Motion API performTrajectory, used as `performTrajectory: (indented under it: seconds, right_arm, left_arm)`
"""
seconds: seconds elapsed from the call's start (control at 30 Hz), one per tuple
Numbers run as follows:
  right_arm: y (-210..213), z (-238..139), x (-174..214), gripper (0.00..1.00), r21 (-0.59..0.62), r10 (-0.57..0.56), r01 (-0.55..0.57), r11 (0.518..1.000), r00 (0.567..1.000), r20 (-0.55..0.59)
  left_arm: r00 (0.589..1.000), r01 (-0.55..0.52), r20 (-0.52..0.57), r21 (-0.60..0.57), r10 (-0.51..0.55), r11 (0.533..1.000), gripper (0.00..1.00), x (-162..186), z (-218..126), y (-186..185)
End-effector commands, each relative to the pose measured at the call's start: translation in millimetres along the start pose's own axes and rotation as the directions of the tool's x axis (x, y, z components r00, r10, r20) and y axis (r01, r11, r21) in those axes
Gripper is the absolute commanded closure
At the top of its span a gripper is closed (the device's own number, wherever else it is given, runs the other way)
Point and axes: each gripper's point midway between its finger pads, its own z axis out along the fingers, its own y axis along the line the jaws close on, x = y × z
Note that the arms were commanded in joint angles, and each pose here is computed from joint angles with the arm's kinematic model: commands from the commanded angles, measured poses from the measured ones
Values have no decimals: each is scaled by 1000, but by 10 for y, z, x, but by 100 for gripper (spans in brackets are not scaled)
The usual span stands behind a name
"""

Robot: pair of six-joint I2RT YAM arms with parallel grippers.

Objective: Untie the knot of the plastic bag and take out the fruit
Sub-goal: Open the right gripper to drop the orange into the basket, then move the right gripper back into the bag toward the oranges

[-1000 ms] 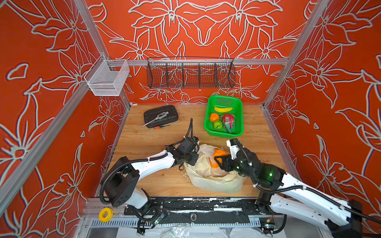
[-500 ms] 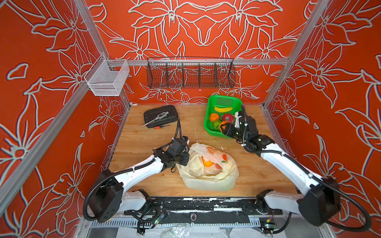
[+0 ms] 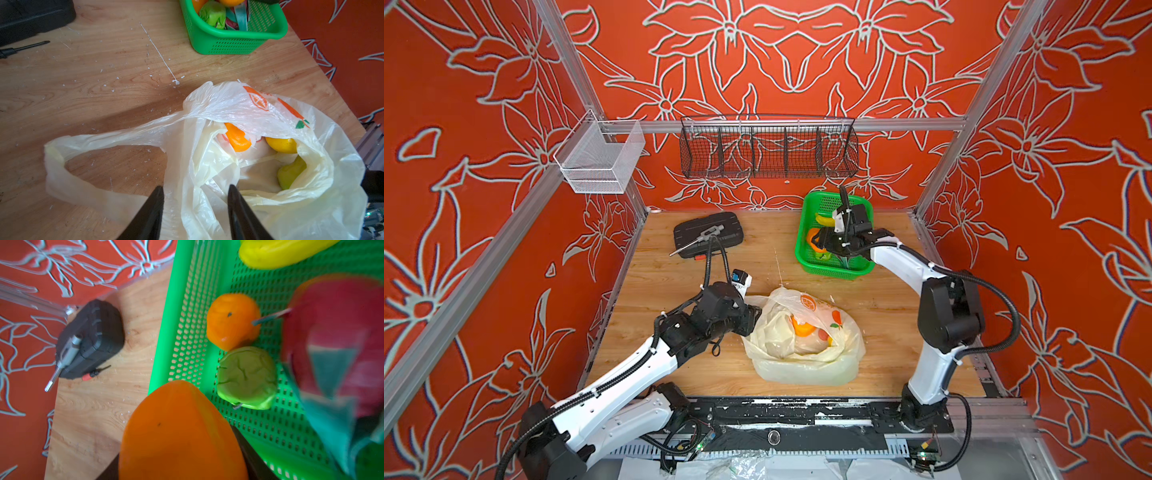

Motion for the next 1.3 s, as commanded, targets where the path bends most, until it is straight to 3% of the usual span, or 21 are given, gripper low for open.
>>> performTrajectory:
  seconds: [0.0, 0.27, 0.43, 0.67, 0.93, 1.07, 1.27]
  right_arm:
    - [-18, 164, 174, 59, -12, -49, 48, 999, 992, -115]
    - [-252, 456, 395, 54, 46, -51, 64, 997, 972, -230]
    - [-333, 464, 456, 32, 79, -47, 69, 994, 965, -257]
    - [-144, 72, 208, 9, 77, -88, 101, 992, 983, -161]
    - [300, -803, 142, 9, -7, -169, 169, 986, 986, -14]
    - [551, -1207, 542, 11, -90, -230, 231, 969, 973, 20]
    - [830, -1561, 1494, 20, -212, -380, 372, 904, 925, 5]
  left_arm:
    - [1000, -2, 7, 18, 2, 1000, 48, -54, -124, -37]
    - [1000, -12, -2, 53, 12, 999, 47, -63, -129, -107]
    - [999, -23, -25, 68, 25, 997, 46, -43, -66, -139]
    - [997, -34, -64, 73, 39, 997, 45, -24, 41, -162]
    - [982, -69, -170, 64, 79, 996, 44, 106, 258, -150]
    - [976, -71, -203, 66, 83, 995, 44, 182, 345, -149]
    - [971, -59, -227, 85, 77, 995, 44, 292, 427, -182]
